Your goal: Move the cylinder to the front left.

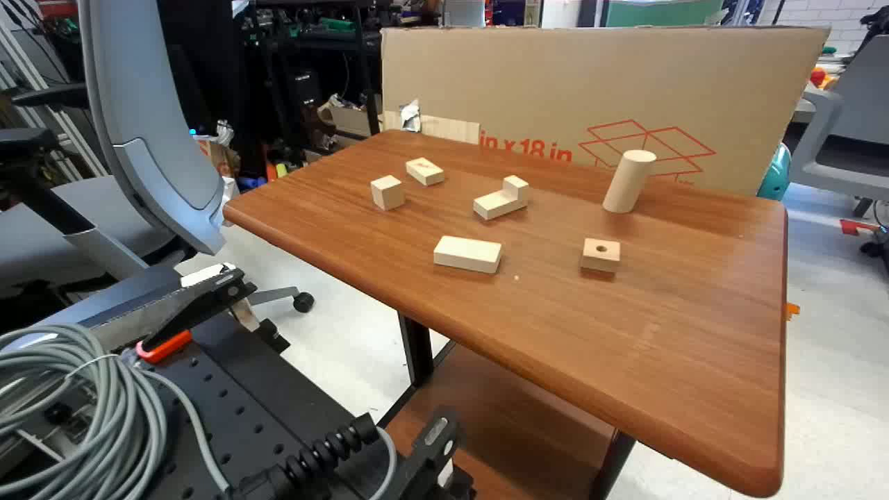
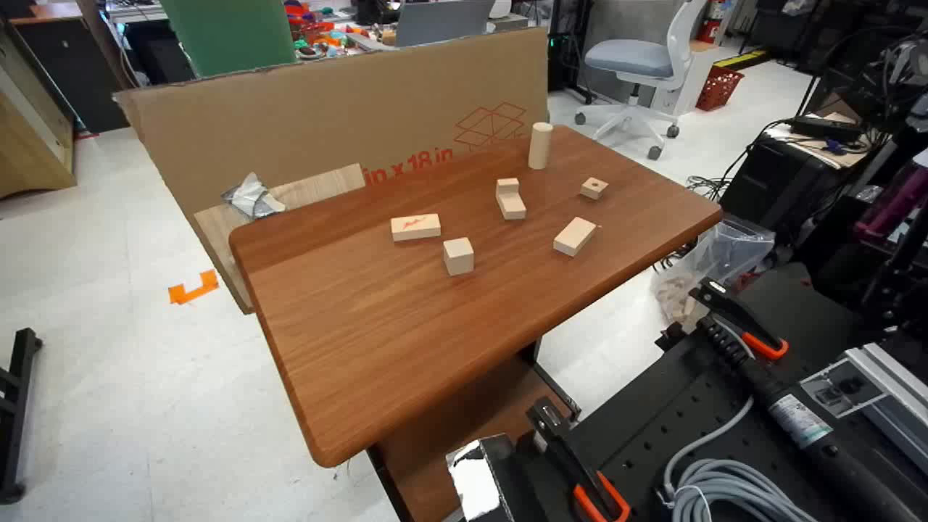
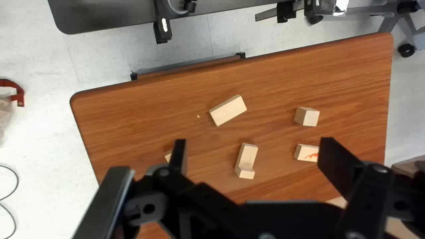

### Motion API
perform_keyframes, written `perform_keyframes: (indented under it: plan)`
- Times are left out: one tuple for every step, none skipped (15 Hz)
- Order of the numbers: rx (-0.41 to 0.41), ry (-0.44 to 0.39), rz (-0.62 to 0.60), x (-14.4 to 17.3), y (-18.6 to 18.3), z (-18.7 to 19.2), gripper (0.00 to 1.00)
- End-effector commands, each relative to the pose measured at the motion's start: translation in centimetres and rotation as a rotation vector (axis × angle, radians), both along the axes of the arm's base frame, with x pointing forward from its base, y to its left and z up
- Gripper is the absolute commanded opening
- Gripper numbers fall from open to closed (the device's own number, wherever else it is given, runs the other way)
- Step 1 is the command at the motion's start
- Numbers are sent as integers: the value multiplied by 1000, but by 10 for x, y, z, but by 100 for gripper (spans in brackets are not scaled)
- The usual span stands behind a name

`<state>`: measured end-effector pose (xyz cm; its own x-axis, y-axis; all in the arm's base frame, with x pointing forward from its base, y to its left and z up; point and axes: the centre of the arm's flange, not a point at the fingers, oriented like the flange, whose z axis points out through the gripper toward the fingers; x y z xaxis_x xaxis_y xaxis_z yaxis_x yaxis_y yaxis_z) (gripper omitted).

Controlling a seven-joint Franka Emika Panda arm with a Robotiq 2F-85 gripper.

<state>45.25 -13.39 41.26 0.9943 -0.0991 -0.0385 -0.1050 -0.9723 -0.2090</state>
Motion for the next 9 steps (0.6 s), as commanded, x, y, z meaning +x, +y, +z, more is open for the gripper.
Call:
perform_keyframes:
  plan:
    - [0,0,0,0,0,0,100]
    - [0,0,0,0,0,0,100]
    - [0,0,0,0,0,0,100]
    - [0,0,0,0,0,0,100]
    - [5,7,-8,6,1,-1,100]
    - [-4,-1,-20,15,1,0,100]
    - [-29,-29,-20,22,1,0,100]
    - [-59,-68,-17,31,0,2,100]
    - [-75,-96,-22,42,-2,5,100]
